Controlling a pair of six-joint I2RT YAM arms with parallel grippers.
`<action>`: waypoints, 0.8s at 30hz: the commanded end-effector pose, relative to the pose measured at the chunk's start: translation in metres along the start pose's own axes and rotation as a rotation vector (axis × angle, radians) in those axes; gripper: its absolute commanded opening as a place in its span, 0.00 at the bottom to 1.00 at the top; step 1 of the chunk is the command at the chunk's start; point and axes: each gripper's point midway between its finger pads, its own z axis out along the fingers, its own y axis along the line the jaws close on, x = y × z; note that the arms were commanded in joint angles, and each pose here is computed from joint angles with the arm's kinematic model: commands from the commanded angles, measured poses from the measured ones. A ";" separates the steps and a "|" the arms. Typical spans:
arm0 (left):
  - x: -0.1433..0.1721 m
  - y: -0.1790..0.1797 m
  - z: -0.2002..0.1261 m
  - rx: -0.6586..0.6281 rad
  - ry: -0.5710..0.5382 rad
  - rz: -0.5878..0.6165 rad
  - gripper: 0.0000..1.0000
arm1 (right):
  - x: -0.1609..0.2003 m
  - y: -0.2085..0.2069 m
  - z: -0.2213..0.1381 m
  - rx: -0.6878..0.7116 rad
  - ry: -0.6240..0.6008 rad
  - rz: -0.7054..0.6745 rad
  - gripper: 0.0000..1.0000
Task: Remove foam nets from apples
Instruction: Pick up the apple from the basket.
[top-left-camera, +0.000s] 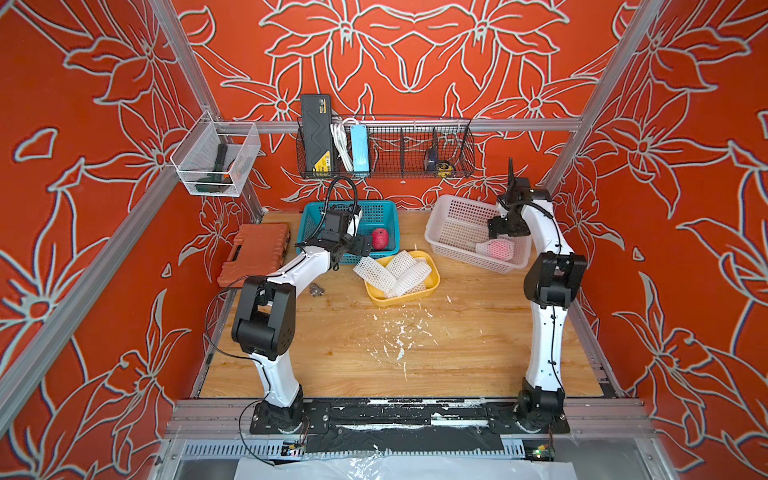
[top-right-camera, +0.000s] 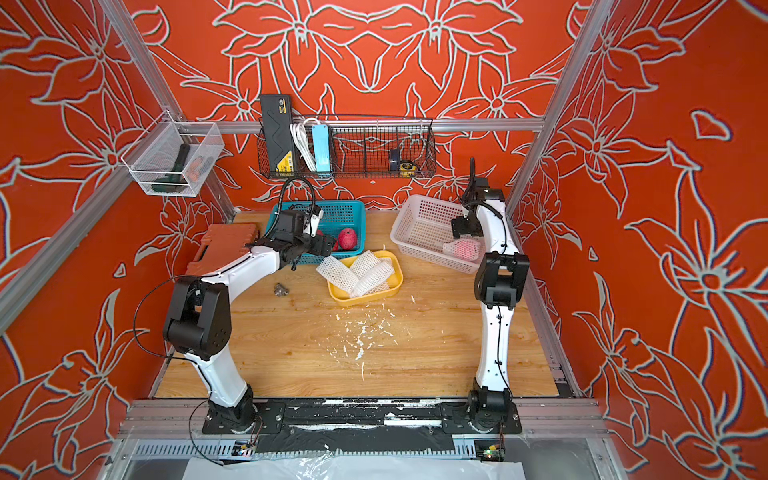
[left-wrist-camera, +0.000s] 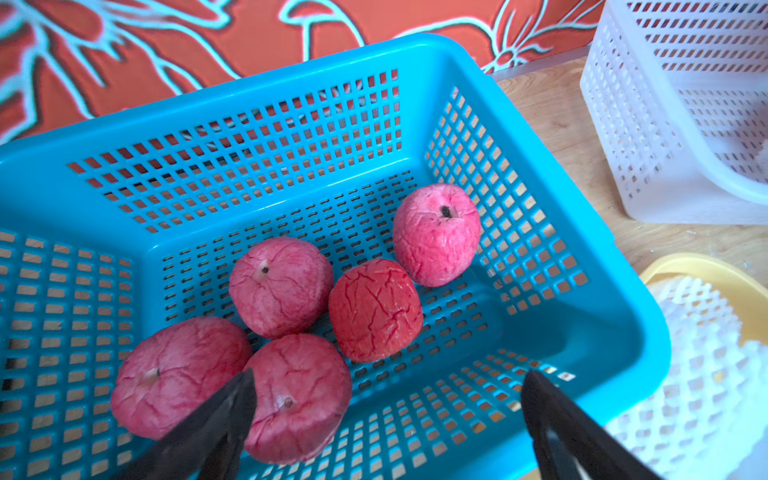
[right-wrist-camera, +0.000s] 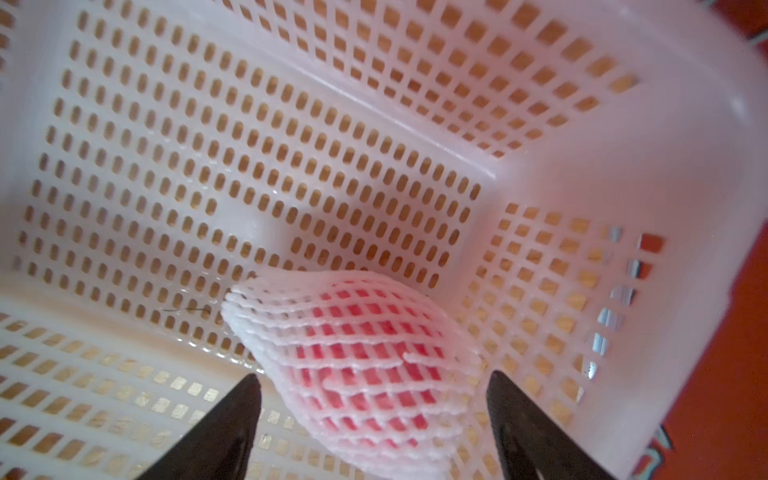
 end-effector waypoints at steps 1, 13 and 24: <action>-0.008 -0.005 -0.005 0.007 -0.012 0.022 0.98 | -0.009 0.007 -0.014 -0.023 -0.040 -0.006 0.87; -0.004 -0.013 -0.008 0.033 -0.014 0.040 0.98 | 0.028 0.016 -0.032 0.003 -0.026 -0.484 0.88; 0.000 -0.020 -0.009 0.060 -0.015 0.034 0.98 | 0.047 0.022 -0.018 0.108 0.084 -0.898 0.95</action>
